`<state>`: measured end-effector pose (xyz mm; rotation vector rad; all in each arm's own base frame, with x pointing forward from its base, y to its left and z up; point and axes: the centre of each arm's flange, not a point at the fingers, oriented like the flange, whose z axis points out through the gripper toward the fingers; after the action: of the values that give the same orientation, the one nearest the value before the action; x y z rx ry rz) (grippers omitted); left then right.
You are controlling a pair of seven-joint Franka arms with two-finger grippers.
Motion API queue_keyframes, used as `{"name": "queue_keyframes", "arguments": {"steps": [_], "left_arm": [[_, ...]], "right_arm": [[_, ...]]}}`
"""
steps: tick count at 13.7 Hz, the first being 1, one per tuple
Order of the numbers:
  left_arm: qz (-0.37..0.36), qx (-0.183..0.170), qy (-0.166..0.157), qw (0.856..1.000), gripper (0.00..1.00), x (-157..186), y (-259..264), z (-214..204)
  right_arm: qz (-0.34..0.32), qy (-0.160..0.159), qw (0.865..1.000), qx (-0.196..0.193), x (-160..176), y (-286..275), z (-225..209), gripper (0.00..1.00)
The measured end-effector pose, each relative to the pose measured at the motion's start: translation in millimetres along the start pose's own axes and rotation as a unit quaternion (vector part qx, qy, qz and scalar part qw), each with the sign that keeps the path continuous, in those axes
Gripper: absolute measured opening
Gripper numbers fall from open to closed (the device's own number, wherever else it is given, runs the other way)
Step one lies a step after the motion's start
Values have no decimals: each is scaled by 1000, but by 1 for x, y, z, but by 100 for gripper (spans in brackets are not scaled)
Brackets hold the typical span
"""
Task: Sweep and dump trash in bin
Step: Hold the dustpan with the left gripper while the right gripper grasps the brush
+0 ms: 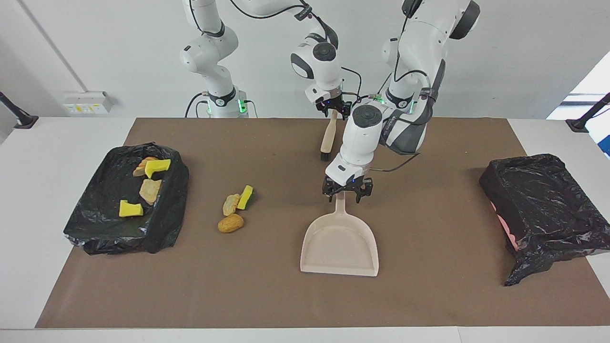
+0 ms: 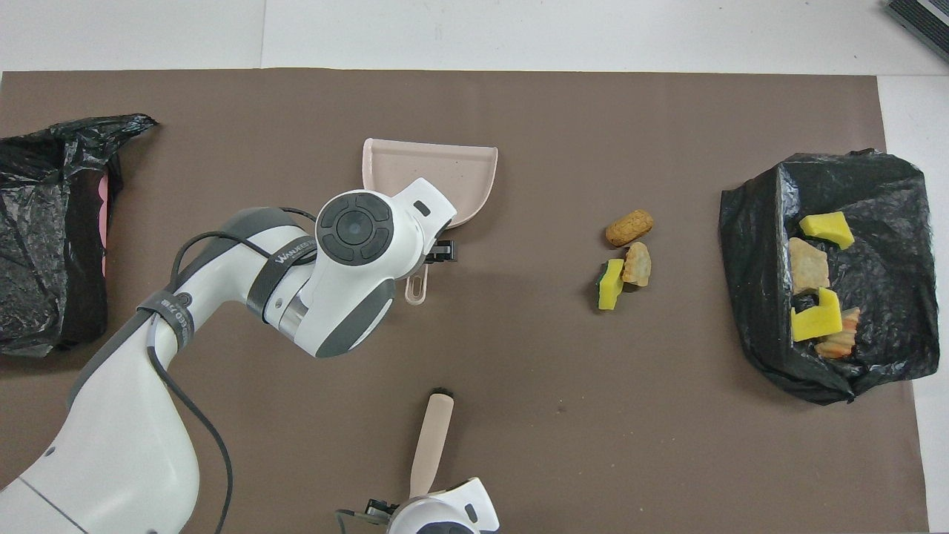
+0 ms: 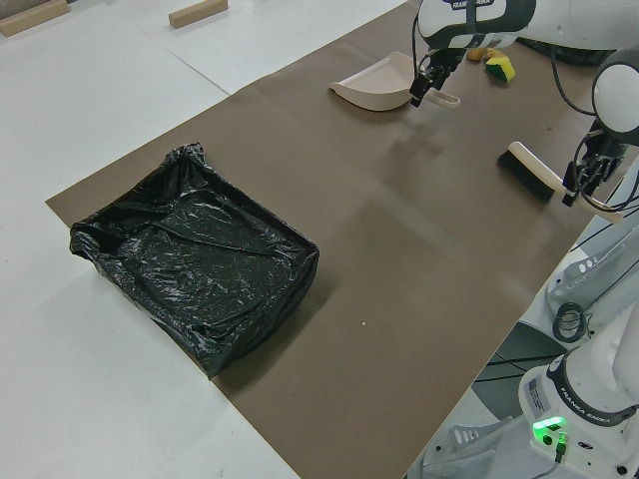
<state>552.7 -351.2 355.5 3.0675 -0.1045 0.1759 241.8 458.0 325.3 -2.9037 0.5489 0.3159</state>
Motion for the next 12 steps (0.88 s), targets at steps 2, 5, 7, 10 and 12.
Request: {"name": "queue_keyframes", "arguments": {"steps": [2,5,7,10,12], "left_arm": [[0,0,0,1000,57,0,1,0],[0,1,1,1000,32,0,1,0],[0,1,2,1000,32,0,1,-1],[49,13,-7,999,32,-2,-2,-5],[112,34,-26,993,32,-6,-8,-17]], "right_arm": [[0,-1,1000,-1,0,-1,-1,26],[5,-9,1000,-24,11,-2,-12,26],[16,-7,999,-40,36,1,-48,26],[13,-5,998,-53,81,37,-132,26],[-2,-6,997,-74,107,71,-166,26]]}}
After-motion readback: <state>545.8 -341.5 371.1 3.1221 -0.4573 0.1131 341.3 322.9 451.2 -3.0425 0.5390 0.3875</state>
